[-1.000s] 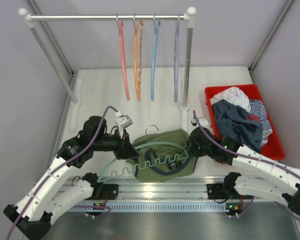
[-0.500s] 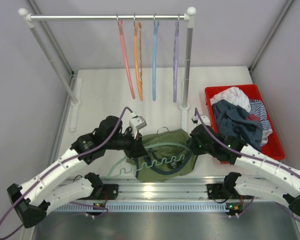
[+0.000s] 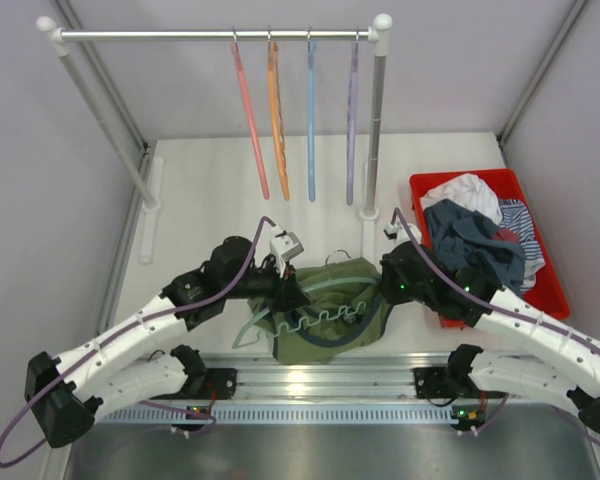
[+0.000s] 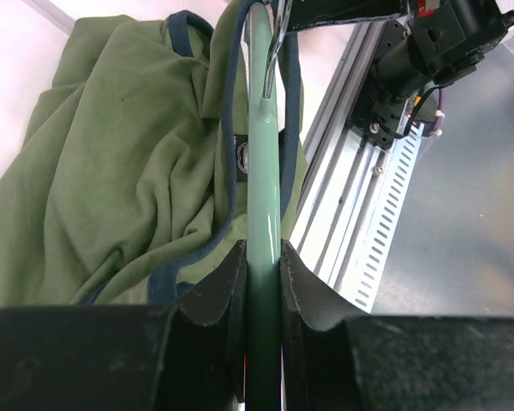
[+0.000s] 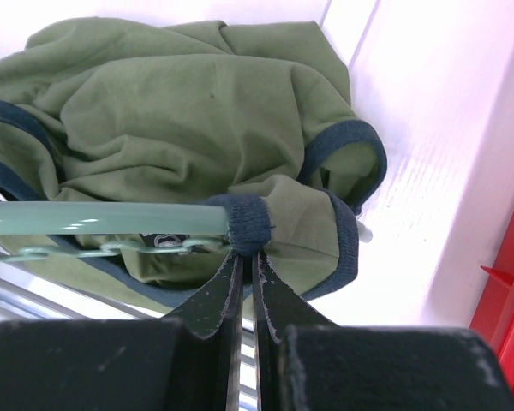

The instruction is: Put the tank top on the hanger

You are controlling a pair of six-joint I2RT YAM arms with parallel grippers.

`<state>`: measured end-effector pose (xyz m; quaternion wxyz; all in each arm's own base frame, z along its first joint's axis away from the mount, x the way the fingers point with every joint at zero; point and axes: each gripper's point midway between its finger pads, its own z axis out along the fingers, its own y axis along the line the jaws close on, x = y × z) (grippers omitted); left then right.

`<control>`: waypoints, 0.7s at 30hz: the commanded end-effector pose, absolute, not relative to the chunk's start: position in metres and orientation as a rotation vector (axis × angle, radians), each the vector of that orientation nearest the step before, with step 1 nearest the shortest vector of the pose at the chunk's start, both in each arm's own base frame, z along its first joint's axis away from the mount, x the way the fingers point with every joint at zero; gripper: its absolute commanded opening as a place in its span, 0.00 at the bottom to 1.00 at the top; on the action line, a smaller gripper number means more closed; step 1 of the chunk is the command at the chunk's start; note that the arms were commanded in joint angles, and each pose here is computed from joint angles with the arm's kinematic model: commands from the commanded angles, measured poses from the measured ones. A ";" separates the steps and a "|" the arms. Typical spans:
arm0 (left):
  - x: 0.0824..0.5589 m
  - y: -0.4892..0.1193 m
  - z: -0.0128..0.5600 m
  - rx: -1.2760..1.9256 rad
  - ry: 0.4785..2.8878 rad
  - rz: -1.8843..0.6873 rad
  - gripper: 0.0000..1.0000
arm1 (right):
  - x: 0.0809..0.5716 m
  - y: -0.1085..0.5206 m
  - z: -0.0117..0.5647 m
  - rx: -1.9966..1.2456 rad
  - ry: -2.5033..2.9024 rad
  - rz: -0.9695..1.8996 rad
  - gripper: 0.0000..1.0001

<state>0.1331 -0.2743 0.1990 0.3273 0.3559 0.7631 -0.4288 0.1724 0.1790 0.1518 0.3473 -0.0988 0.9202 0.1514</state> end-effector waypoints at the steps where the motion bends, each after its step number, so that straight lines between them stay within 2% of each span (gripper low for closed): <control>1: 0.141 -0.293 0.229 0.935 1.777 -1.192 0.00 | 0.181 0.187 0.179 -0.266 2.327 0.430 0.00; 21: 0.152 -0.329 0.232 0.873 1.613 -1.384 0.00 | 0.190 0.189 0.205 -0.297 2.284 0.410 0.01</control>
